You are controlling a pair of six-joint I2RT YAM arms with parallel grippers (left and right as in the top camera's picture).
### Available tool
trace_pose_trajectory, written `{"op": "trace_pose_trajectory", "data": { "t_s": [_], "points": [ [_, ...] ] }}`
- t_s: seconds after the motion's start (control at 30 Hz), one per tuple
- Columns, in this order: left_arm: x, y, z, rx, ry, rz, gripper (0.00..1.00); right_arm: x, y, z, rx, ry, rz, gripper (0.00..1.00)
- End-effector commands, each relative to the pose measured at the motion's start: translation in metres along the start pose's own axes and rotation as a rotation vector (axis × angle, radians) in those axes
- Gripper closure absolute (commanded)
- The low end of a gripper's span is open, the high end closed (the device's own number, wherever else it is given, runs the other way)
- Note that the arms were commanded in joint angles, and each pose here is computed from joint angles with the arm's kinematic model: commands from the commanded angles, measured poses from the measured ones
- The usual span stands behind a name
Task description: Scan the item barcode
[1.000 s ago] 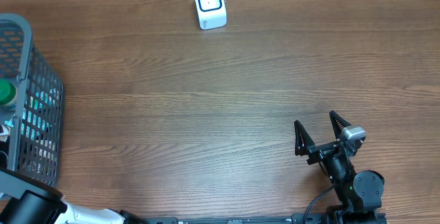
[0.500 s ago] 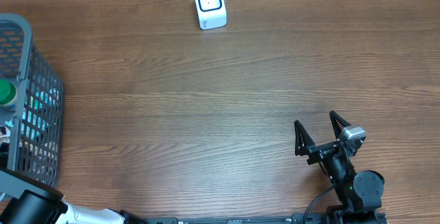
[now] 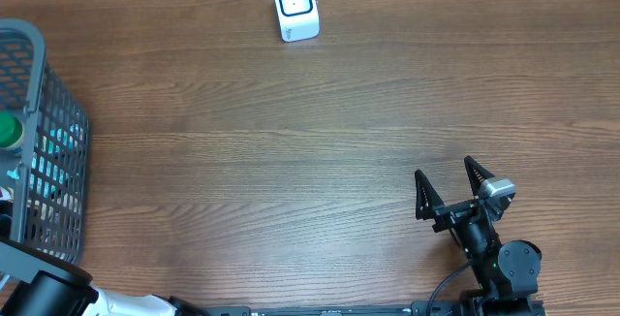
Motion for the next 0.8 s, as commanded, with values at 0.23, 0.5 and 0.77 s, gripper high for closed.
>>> {"op": "trace_pose_trajectory", "data": {
  "t_s": [0.23,0.5,0.77],
  "points": [
    [-0.038,-0.015,-0.003,0.004,-0.006,0.005,0.96,0.0,0.002,-0.002,-0.004,0.004,-0.006,0.0],
    [-0.093,-0.026,-0.005,0.004,0.003,-0.125,0.96,0.0,0.002,-0.002,-0.005,0.004,-0.006,0.0],
    [-0.111,-0.02,-0.005,0.002,0.007,-0.166,0.96,0.0,0.002,-0.002,-0.004,0.004,-0.006,0.0]
  ]
}}
Point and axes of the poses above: each gripper's point midway between its finger pads, its own x axis out along the fingers, its own z axis along the line the jaws close on, y = z × x, the point moved 9 cm from there along -x, back along the fingers, and after that the axes turned 9 degrees about x, right-handed, at the moved point
